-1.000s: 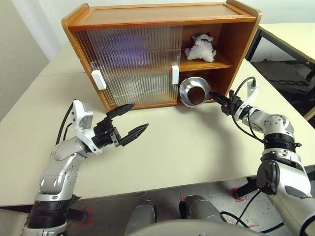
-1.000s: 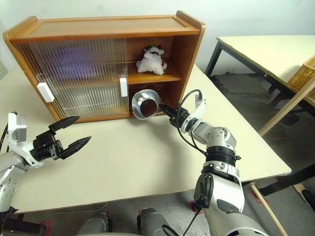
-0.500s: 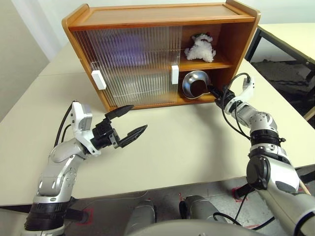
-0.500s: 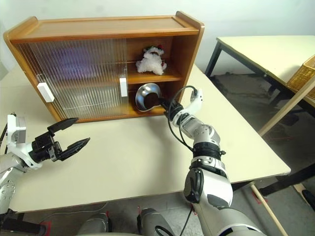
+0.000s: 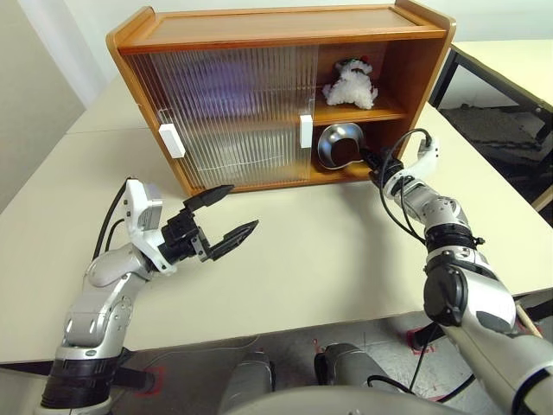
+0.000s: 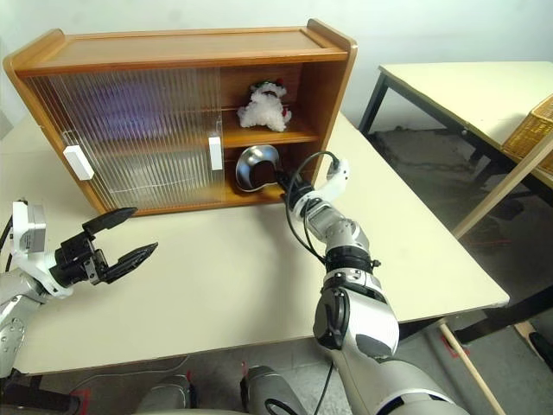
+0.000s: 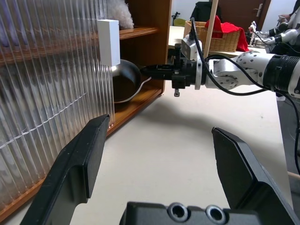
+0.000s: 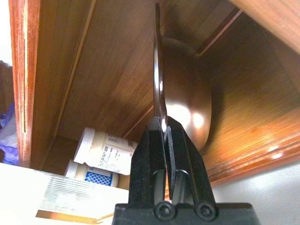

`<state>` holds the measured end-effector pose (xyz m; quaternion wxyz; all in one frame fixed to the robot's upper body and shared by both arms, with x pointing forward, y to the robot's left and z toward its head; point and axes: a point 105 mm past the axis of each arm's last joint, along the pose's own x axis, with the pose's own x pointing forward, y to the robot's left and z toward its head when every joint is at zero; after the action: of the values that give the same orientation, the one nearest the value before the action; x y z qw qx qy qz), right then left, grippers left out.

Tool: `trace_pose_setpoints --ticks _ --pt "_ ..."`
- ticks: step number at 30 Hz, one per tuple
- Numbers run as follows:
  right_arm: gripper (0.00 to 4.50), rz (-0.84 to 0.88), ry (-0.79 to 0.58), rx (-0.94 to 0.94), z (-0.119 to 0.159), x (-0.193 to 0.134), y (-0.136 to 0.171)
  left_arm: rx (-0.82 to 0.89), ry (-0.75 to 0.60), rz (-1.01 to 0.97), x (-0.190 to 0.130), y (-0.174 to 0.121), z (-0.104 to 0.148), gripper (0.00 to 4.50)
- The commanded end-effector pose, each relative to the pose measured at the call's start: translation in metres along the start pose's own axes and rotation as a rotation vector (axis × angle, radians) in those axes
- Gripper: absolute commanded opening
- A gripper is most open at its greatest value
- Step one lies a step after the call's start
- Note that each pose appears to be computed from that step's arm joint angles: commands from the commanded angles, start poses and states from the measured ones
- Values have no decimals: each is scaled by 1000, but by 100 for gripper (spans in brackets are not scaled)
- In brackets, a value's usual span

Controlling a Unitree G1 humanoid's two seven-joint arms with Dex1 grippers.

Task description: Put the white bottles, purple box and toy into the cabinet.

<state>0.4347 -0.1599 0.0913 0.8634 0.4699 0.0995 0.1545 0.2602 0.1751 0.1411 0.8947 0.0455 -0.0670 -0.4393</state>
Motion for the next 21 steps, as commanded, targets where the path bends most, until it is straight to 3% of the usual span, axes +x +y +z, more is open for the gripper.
trace_pose_setpoints --ticks 1,2,14,21 --pt "0 -39 23 -39 -6 0 -9 5 17 -7 0 -2 -1 450" --pt "0 -42 26 -44 -6 0 -10 4 18 -9 1 -3 -1 450" --pt "445 -37 -18 -53 3 -1 -12 3 26 -15 2 -2 -2 450" --pt "445 -19 -35 -64 9 -1 -9 6 26 -17 2 -1 -4 450"
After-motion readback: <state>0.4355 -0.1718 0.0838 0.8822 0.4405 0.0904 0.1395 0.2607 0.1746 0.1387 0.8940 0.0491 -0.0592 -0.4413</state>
